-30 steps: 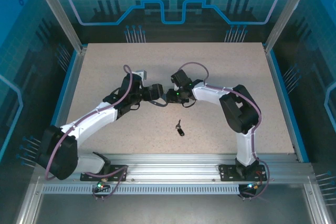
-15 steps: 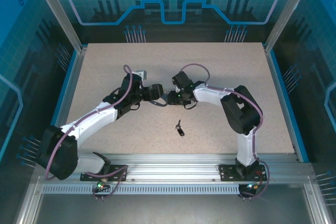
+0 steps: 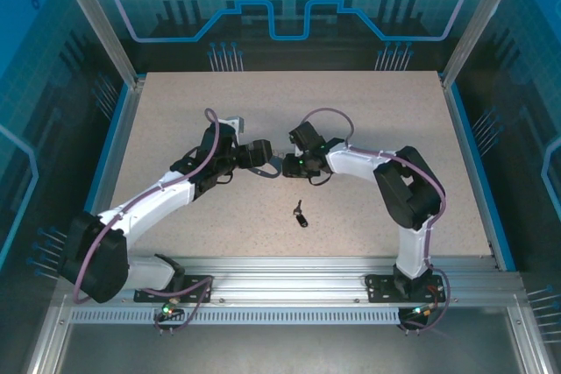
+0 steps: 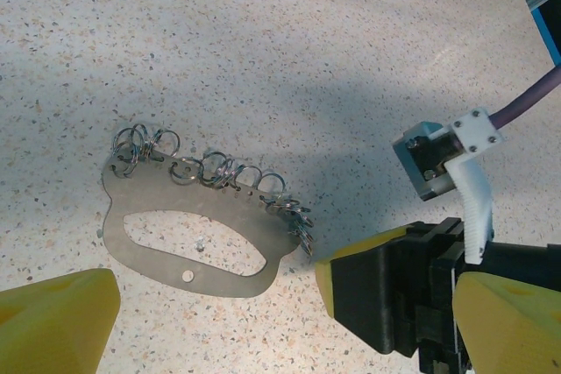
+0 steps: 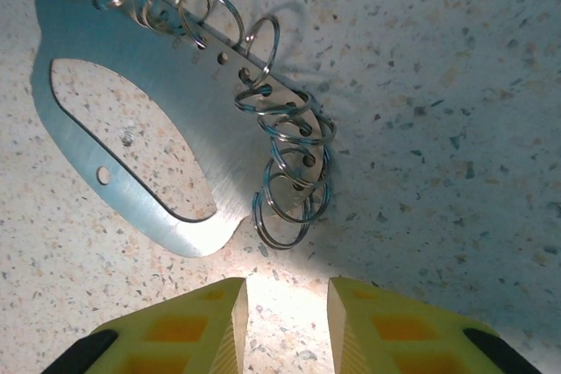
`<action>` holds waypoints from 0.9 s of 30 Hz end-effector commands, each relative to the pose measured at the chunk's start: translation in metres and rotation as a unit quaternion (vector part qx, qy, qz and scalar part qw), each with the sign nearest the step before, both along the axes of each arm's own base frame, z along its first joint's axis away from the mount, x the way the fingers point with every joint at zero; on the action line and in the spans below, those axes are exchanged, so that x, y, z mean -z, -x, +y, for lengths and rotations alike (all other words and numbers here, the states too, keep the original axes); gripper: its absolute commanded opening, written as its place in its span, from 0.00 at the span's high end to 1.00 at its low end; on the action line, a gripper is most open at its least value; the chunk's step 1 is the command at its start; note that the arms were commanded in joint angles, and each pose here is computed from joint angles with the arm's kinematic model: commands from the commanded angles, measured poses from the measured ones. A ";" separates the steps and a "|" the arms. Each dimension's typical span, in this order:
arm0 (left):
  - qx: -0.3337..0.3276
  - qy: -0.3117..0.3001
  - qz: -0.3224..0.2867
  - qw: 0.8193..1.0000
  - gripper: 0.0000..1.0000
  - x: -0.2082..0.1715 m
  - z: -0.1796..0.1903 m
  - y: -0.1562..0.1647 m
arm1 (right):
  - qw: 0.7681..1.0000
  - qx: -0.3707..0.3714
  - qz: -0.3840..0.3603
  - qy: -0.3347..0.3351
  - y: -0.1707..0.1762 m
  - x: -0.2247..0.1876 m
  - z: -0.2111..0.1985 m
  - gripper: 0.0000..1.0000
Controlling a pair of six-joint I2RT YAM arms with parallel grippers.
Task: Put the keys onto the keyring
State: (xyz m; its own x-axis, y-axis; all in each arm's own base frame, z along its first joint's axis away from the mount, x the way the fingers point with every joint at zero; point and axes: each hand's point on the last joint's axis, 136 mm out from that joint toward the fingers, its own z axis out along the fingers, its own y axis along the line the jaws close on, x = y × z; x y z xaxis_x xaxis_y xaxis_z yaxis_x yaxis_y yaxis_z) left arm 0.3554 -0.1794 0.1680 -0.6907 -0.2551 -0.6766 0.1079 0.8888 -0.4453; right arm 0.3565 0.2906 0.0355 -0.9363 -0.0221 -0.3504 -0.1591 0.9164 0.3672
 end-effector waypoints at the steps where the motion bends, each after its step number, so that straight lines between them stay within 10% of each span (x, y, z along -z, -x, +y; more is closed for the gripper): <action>1: 0.000 0.000 -0.010 1.000 0.01 -0.010 0.000 0.004 | 1.000 -0.005 0.001 -0.004 -0.008 0.003 0.013 0.68; 27: 0.002 0.002 -0.012 1.000 0.01 -0.010 -0.001 0.003 | 1.000 0.012 -0.001 0.026 -0.035 0.016 0.003 0.76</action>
State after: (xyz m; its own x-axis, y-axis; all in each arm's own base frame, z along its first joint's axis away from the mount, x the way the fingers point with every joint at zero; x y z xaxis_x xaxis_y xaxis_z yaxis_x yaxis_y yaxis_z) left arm 0.3554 -0.1794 0.1680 -0.6907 -0.2551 -0.6766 0.1079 0.8888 -0.4453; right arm 0.3827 0.2993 0.0219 -0.9372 -0.0212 -0.3482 -0.1492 0.9267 0.3450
